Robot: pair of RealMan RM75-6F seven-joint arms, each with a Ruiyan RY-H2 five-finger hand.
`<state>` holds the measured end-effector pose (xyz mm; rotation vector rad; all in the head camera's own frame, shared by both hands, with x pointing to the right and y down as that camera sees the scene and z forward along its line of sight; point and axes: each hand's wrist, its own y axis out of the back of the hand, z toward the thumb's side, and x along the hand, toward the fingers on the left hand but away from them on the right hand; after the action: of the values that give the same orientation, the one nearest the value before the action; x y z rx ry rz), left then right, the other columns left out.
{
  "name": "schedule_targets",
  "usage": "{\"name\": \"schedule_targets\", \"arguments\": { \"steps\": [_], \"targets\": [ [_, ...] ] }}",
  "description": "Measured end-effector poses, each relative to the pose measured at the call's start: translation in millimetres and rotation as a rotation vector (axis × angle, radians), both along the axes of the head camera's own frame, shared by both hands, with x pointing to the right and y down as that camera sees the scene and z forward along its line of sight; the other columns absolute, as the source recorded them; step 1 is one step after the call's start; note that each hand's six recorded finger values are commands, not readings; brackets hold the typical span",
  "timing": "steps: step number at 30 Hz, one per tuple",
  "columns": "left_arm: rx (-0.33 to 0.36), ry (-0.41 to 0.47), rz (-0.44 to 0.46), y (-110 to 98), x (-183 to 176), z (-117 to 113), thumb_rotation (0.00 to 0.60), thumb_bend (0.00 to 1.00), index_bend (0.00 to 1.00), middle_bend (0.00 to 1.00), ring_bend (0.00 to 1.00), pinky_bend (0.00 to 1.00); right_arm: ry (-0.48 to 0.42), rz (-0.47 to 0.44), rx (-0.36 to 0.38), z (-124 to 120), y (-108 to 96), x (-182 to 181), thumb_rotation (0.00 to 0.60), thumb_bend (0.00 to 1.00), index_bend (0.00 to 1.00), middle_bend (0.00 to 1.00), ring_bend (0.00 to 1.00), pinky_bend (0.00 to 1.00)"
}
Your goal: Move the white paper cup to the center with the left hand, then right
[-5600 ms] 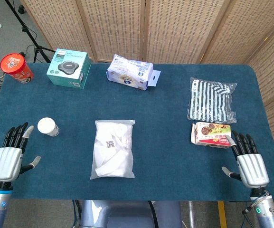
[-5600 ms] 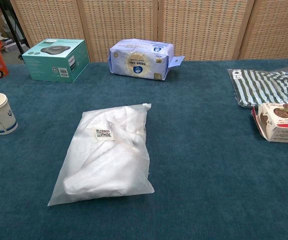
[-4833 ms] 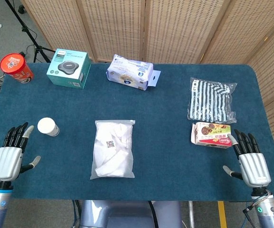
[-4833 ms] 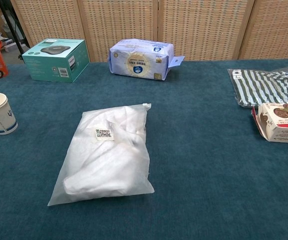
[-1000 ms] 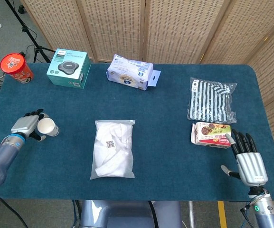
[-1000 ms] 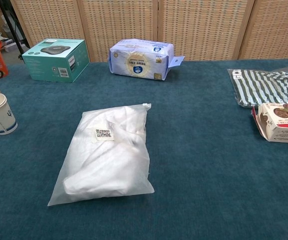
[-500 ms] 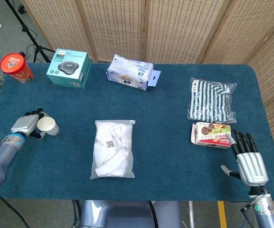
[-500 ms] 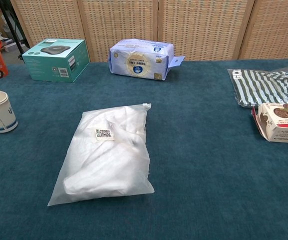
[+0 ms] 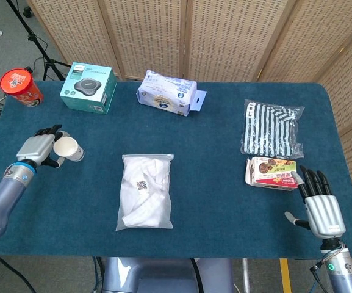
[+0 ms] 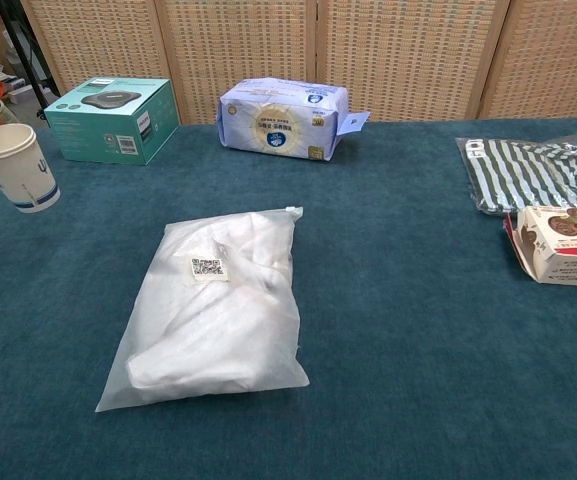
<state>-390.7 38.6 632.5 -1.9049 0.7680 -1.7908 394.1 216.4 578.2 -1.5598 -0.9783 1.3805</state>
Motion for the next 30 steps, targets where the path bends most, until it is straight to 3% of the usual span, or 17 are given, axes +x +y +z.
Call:
{"name": "schedule_targets", "arguments": {
  "steps": [12, 30],
  "targets": [
    [0.050, 0.053, 0.171, -33, 105, -18, 0.600, 0.42, 0.29, 0.00, 0.00, 0.00, -0.011, 0.066, -0.015, 3, -9, 18, 0.600, 0.13, 0.00, 0.00, 0.00, 0.00],
    [0.093, 0.132, 0.345, -61, 266, -16, 0.600, 0.42, 0.29, 0.00, 0.00, 0.00, -0.037, 0.173, -0.028, 5, -21, 49, 0.600, 0.13, 0.00, 0.00, 0.00, 0.00]
  ]
}}
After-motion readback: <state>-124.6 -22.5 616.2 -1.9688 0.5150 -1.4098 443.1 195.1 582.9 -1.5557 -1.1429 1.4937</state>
